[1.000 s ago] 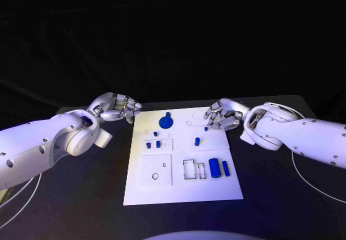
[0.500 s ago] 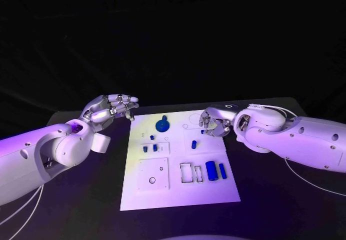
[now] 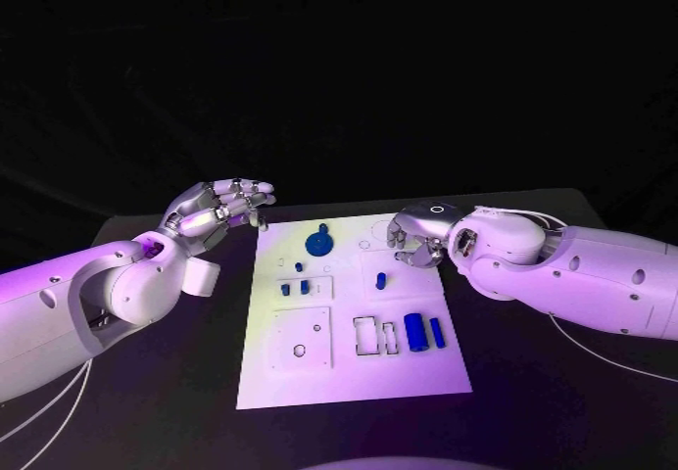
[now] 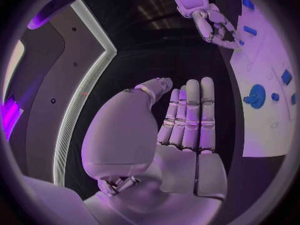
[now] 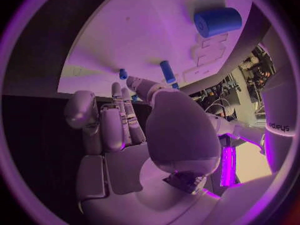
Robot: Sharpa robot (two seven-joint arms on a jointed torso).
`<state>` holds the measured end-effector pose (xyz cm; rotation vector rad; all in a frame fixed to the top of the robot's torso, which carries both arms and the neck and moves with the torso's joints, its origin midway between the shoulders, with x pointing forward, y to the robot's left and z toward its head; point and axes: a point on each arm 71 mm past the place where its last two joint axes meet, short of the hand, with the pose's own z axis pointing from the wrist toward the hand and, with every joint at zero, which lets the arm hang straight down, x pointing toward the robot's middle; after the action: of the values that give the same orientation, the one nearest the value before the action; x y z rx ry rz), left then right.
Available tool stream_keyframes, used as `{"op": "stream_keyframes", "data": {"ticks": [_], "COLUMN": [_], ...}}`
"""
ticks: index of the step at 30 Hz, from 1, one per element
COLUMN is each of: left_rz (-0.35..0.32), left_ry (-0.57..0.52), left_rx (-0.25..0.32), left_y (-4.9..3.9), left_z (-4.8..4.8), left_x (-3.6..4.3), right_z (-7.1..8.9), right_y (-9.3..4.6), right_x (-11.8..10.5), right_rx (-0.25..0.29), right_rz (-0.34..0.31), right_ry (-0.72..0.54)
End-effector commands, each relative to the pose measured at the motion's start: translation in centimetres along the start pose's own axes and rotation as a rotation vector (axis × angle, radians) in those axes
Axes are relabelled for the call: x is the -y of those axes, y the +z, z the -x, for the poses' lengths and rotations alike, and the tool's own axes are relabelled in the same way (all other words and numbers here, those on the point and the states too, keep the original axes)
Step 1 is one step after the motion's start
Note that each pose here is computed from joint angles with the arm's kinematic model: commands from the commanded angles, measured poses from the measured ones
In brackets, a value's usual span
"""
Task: Assemble the parts on the task board
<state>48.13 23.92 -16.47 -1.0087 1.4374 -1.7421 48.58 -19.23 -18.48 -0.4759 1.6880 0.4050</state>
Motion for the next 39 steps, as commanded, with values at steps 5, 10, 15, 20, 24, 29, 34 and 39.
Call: {"op": "stream_keyframes", "data": {"ticks": [5,10,15,20,24,29,34,39], "left_rz": [-0.015,-0.012,-0.008,-0.006,-0.004,-0.001,0.002,0.008], "left_ry": [-0.023,-0.022,-0.019,-0.017,-0.016,-0.015,-0.01,-0.006], "left_rx": [-0.02,-0.02,-0.024,-0.026,-0.028,-0.028,-0.031,-0.036], "left_y": [0.01,-0.01,-0.02,-0.01,0.0,0.0,0.0,0.01], "left_z": [-0.32,-0.3,-0.33,-0.33,-0.36,-0.35,-0.38,-0.45], "left_x": [0.12,0.1,0.08,0.06,0.04,0.02,-0.01,-0.05], "right_z": [-0.7,-1.0,-1.1,-1.3,-1.6,-2.0,-2.3,-2.5], "right_y": [0.2,0.2,0.3,0.5,0.5,0.6,0.6,0.6], "right_x": [0.1,0.1,0.1,-0.2,-0.4,-0.5,-0.5,-0.5], "right_rx": [-0.035,-0.045,-0.04,-0.034,-0.036,-0.048,-0.059,-0.06], "right_rz": [-0.02,-0.021,-0.021,-0.01,0.001,-0.003,-0.011,-0.02], "right_ry": [-0.069,-0.071,-0.07,-0.064,-0.053,-0.049,-0.056,-0.063]}}
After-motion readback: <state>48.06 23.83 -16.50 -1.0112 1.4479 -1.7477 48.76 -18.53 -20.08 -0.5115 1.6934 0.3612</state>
